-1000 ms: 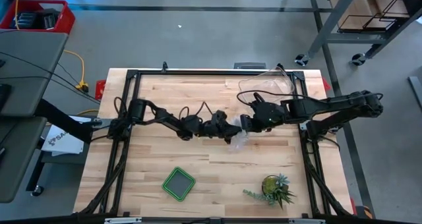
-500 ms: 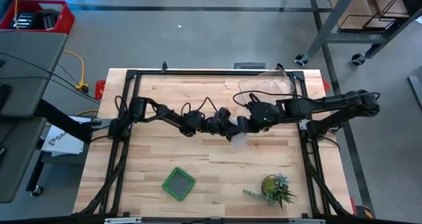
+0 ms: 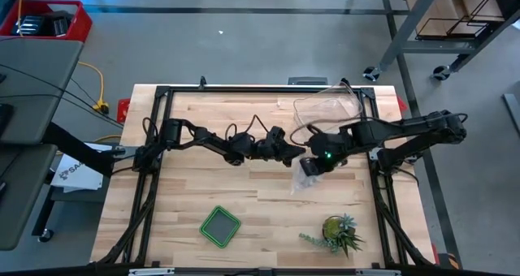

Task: Roll bandage
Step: Put the rolled white bandage into the transparent zip bag

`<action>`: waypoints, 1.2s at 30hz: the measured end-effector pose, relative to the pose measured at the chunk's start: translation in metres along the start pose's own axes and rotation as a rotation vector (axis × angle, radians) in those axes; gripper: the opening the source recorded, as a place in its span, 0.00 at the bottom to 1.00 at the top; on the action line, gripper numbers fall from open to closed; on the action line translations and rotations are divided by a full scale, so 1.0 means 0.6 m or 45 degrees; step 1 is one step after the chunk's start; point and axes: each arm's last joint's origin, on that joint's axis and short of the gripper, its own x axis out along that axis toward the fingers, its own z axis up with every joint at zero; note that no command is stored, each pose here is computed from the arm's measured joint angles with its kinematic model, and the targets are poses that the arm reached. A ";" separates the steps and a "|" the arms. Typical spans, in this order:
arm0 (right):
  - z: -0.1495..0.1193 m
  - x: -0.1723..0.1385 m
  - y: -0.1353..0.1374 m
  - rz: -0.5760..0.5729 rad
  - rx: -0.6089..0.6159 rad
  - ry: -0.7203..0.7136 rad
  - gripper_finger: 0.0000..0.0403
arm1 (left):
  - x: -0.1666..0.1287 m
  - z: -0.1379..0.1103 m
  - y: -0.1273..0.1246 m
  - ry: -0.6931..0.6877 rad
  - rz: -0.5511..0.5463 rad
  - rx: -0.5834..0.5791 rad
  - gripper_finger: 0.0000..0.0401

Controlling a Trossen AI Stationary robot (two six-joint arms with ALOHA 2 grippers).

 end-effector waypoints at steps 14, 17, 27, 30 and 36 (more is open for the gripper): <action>0.023 -0.015 0.039 0.162 -0.060 -0.311 0.08 | 0.017 -0.005 -0.009 0.013 -0.009 -0.029 0.00; 0.027 -0.005 0.039 0.125 -0.052 -0.330 0.08 | 0.027 -0.005 -0.013 0.041 -0.024 -0.026 0.00; 0.022 0.004 0.046 0.150 -0.104 -0.270 0.16 | 0.032 -0.009 -0.017 0.099 -0.039 -0.015 0.00; 0.023 0.004 0.046 0.143 -0.104 -0.284 0.27 | 0.033 -0.014 -0.016 0.095 -0.039 -0.019 0.00; 0.023 0.005 0.045 0.139 -0.103 -0.288 0.39 | 0.033 -0.017 -0.017 0.088 -0.046 0.038 0.00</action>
